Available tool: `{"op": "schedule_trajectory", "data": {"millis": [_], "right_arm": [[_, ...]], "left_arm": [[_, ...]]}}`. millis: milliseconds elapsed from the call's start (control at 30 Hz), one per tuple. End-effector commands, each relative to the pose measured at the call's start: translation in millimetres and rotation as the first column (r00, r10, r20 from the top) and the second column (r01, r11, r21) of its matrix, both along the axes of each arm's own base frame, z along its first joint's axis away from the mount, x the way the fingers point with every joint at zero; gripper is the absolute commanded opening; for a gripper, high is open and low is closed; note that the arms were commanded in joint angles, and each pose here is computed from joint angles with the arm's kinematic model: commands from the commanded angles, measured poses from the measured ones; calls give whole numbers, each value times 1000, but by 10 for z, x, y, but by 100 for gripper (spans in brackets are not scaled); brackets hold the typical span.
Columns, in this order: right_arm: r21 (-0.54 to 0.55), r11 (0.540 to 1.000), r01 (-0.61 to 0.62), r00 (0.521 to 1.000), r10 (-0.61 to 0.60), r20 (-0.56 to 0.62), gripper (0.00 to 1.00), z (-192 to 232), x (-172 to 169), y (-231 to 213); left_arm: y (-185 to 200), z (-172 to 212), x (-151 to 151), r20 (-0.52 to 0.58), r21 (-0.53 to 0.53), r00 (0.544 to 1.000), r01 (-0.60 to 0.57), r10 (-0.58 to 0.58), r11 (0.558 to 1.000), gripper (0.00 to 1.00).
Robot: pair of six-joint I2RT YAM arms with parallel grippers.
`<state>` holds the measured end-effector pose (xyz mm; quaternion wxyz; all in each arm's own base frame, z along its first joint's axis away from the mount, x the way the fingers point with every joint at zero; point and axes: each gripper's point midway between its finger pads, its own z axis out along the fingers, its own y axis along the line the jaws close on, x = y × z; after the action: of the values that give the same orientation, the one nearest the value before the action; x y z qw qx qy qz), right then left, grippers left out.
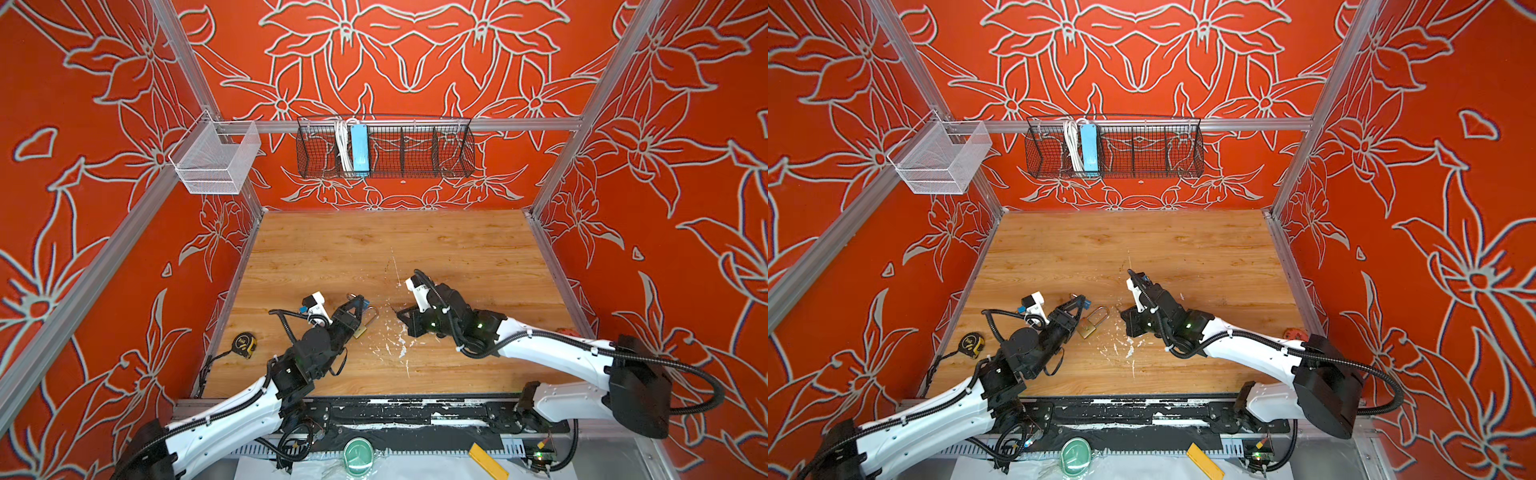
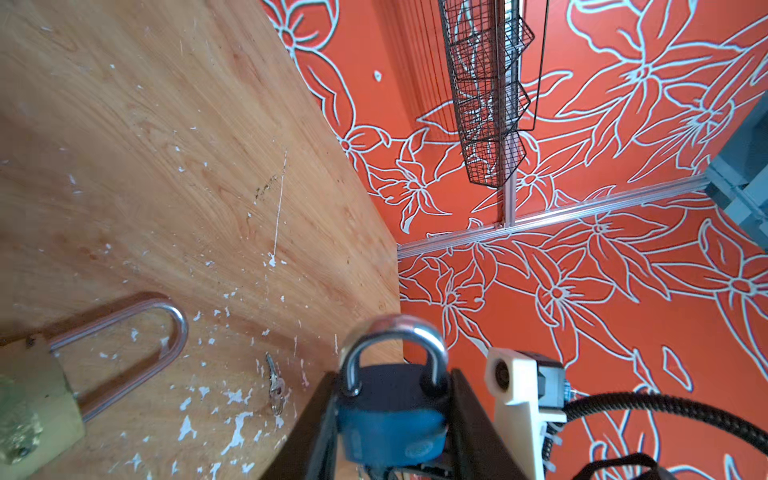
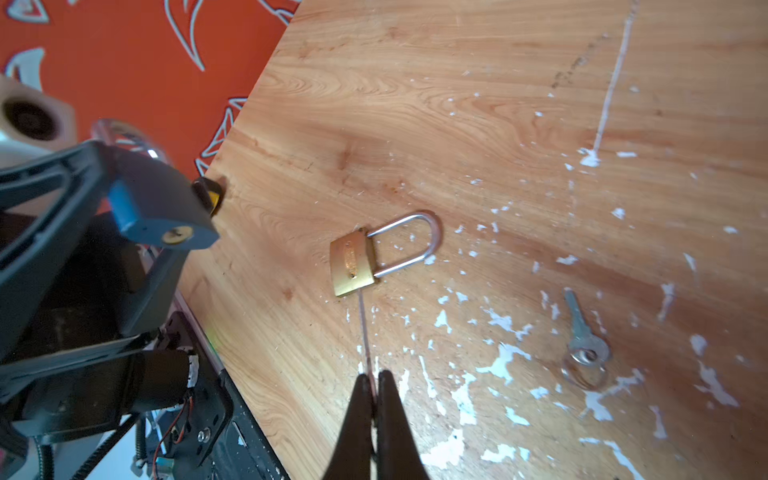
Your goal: Unlock with the key
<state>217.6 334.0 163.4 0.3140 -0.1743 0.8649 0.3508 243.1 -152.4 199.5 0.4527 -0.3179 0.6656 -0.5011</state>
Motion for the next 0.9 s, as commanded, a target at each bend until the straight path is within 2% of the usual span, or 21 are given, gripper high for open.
{"op": "schedule_trajectory", "data": {"millis": [0, 133, 333, 867], "right_arm": [[26, 999, -30, 997, 29, 65, 0, 276, 35, 205], [55, 995, -83, 996, 80, 50, 0, 336, -17, 390], [34, 990, -139, 990, 138, 33, 0, 332, -107, 556], [3, 983, -184, 983, 184, -7, 0, 167, -242, 618]], "left_arm": [[98, -40, -47, -64, -26, 998, -31, 30, 999, 0], [128, -137, -81, -113, -88, 993, -43, 33, 995, 0], [103, -209, -87, -141, -132, 990, -38, 19, 990, 0], [132, -229, -103, -154, -134, 988, -47, 26, 990, 0]]}}
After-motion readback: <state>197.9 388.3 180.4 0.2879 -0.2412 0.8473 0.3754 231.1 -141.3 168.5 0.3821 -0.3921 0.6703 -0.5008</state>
